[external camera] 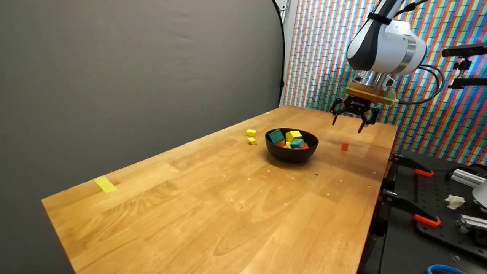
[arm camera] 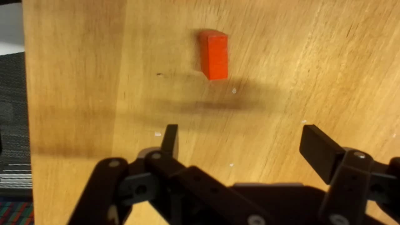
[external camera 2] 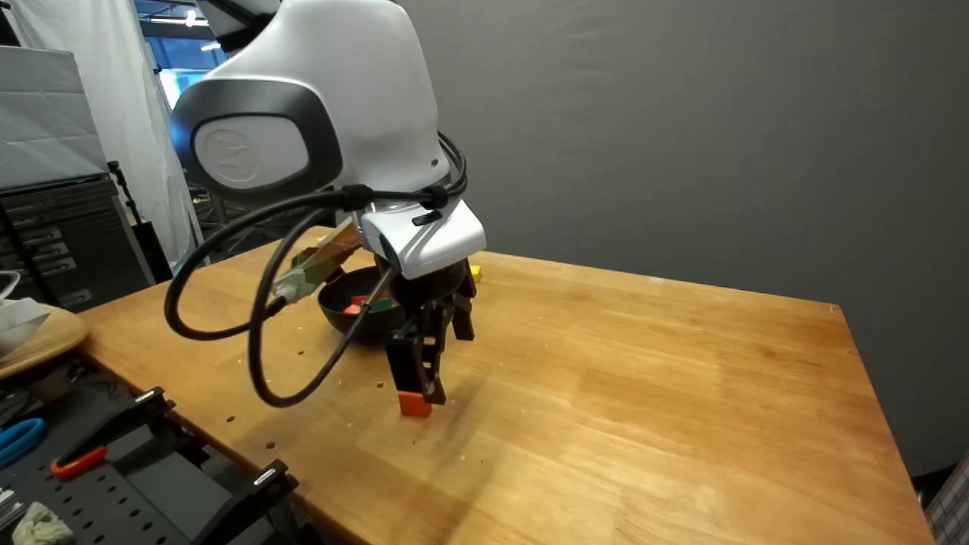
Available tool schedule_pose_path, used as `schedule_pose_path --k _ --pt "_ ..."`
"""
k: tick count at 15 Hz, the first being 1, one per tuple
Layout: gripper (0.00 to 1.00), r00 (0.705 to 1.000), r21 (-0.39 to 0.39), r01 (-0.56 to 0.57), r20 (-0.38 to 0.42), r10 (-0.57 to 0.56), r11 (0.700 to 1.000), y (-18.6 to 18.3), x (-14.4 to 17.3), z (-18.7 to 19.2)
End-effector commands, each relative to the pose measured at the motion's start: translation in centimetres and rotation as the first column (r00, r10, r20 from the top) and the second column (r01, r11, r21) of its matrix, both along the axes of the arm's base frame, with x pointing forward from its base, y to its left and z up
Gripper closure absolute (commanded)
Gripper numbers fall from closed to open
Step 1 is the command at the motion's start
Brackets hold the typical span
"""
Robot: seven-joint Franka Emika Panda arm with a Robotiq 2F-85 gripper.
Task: Put all the toy blocks into the bowl.
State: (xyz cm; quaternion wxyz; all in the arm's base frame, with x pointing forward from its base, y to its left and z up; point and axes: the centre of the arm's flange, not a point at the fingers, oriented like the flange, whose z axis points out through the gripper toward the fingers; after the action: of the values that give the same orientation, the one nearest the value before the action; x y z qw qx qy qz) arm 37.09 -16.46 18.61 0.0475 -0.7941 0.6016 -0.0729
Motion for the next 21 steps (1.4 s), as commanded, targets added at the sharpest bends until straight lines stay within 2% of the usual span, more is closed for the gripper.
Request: schedule_pose_path --k 1,4,5,7,11,12,14,15,16,17,18,21 --pt "0.03 0.999 0.073 -0.027 0.038 0.024 0.997 0.7 0.1 -0.9" --pt "0.08 0.997 0.111 -0.025 0.068 0.018 0.993 2.0 1.1 -1.6" --pt "0.06 0.998 0.123 -0.016 0.067 0.007 0.992 2.1 1.3 -2.0" --pt "0.11 0.999 0.134 0.003 0.046 -0.009 0.991 1.9 1.1 -3.0" --pt "0.01 1.0 0.129 0.008 -0.003 -0.008 0.992 1.3 0.3 -4.4" --pt "0.01 1.0 0.128 0.013 -0.013 -0.011 0.992 2.1 0.0 -3.3" --pt "0.0 1.0 0.131 0.015 -0.026 -0.012 0.991 1.9 -0.1 -4.0" --pt "0.0 1.0 0.143 -0.029 0.01 0.028 0.989 2.3 0.0 -3.1" --pt "0.02 0.999 0.122 -0.052 0.021 0.05 0.991 2.6 0.3 -3.0" --pt "0.25 0.997 0.129 -0.07 0.023 0.068 0.989 2.7 0.6 -3.5" --pt "0.26 0.997 0.123 -0.08 0.021 0.078 0.989 2.8 0.9 -3.8" --pt "0.5 0.995 0.136 -0.103 0.018 0.101 0.985 3.2 1.5 -4.4"
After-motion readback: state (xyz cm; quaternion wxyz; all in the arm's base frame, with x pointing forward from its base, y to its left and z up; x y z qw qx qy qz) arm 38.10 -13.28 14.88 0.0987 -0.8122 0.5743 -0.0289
